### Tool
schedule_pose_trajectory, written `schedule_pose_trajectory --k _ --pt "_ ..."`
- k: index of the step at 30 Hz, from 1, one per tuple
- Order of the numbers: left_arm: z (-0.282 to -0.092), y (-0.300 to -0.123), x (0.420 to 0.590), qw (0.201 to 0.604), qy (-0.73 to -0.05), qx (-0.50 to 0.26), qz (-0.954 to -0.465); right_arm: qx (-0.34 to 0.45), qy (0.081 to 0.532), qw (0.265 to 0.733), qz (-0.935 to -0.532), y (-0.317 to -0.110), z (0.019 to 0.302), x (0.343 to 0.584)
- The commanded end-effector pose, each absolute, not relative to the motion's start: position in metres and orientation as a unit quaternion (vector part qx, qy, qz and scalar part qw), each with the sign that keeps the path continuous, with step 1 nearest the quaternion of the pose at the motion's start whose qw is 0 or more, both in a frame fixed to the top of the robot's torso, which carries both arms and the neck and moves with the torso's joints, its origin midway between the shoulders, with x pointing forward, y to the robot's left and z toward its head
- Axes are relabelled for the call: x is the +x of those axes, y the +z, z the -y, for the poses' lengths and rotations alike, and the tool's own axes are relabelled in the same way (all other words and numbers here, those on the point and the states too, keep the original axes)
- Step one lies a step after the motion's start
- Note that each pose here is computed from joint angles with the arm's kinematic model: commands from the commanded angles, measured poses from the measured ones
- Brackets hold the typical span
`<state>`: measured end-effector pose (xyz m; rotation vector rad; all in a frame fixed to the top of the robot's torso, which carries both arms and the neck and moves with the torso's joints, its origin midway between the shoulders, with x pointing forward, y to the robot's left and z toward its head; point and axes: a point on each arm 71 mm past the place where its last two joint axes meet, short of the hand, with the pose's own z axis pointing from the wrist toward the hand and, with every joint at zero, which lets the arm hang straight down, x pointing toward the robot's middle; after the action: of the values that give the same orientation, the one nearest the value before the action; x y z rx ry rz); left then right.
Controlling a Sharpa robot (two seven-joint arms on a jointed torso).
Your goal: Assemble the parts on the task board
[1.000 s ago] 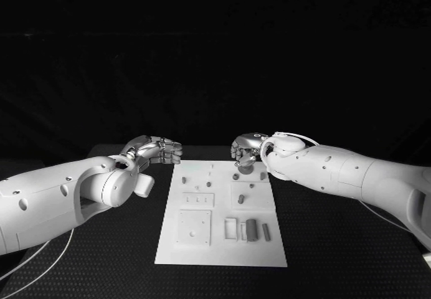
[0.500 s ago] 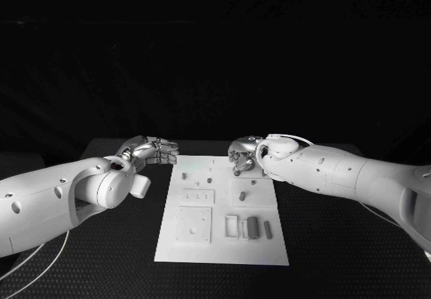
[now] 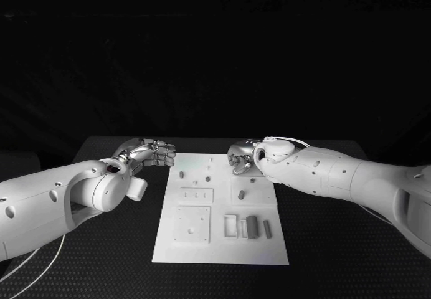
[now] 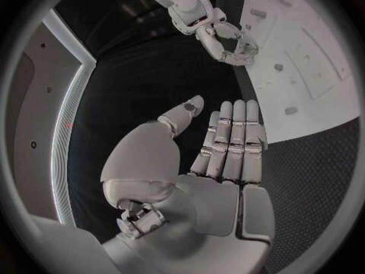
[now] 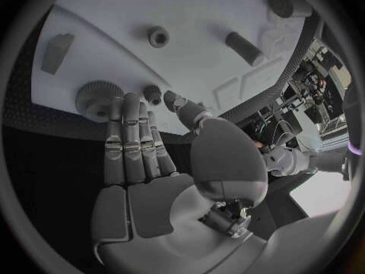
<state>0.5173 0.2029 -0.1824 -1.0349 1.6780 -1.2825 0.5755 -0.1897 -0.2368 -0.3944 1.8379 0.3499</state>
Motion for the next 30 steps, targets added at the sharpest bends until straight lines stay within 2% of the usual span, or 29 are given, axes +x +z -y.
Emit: schedule_pose_trajectory --k 1,30 --pt "-0.2007 -0.1802 0.5175 0.383 -0.512 -0.398 -0.658 -0.179 0.132 0.573 -0.788 -0.238 0.1918 0.5752" --pt "-0.2037 -0.1811 0.5176 0.381 -0.51 -0.399 -0.66 -0.2 0.127 0.565 -0.79 -0.2436 0.1936 0.5676"
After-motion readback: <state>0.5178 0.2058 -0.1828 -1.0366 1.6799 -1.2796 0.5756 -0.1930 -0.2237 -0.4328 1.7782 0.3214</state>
